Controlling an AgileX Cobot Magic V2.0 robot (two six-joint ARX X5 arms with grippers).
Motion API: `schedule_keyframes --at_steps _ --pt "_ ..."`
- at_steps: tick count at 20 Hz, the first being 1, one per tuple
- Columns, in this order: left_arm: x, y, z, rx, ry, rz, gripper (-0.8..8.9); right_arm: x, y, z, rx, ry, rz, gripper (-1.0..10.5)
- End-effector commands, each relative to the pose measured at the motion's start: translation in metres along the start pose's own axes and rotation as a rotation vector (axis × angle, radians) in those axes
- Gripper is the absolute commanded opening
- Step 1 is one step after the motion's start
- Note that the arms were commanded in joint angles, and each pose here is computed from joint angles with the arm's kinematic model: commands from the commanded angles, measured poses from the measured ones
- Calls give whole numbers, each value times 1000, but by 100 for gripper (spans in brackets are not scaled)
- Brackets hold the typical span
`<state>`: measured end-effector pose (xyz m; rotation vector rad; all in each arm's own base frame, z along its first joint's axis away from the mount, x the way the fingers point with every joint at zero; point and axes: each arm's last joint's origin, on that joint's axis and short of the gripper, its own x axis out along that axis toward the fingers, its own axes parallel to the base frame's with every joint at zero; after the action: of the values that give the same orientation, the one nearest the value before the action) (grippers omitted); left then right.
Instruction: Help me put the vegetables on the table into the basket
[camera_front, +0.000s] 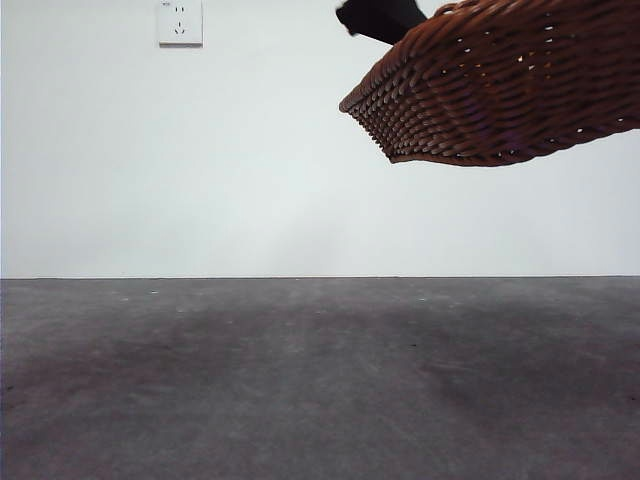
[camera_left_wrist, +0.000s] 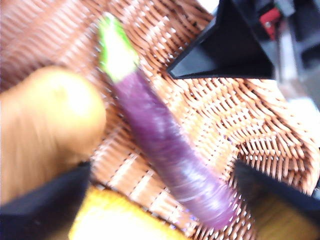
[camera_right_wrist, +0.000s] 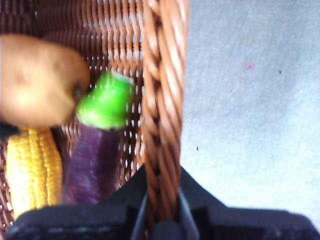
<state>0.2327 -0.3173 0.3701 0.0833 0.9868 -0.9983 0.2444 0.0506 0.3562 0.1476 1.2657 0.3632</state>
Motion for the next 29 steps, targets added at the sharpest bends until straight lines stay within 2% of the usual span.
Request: schedule_keyframes --at_steps 1,4,5,7,8,13,16,19,24,29 --pt "-49 -7 0 63 -111 31 543 3 -1 3 -1 -18 11 -8" --pt "-121 -13 -26 142 -138 176 524 7 -7 10 16 -31 6 -8" --pt "-147 -14 -40 156 -130 263 453 12 -12 14 24 -18 1 -8" --pt "-193 -19 -68 154 -163 401 125 28 -23 25 29 7 -6 -8" --pt "-213 -23 -78 157 -216 394 -2 36 -27 31 33 9 -2 -8" --pt "-294 -36 -134 112 -457 334 -9 89 -56 64 47 21 48 -8" --pt "-314 -37 -166 91 -506 253 -9 122 -77 77 79 72 93 -8" --pt "-311 -29 -200 52 -493 241 -9 144 -92 86 98 113 104 -8" --pt "-277 -7 -249 -38 -398 255 -8 152 -99 107 85 84 110 -8" --pt "-260 1 -265 -87 -352 254 -3 158 -112 117 100 65 104 -8"
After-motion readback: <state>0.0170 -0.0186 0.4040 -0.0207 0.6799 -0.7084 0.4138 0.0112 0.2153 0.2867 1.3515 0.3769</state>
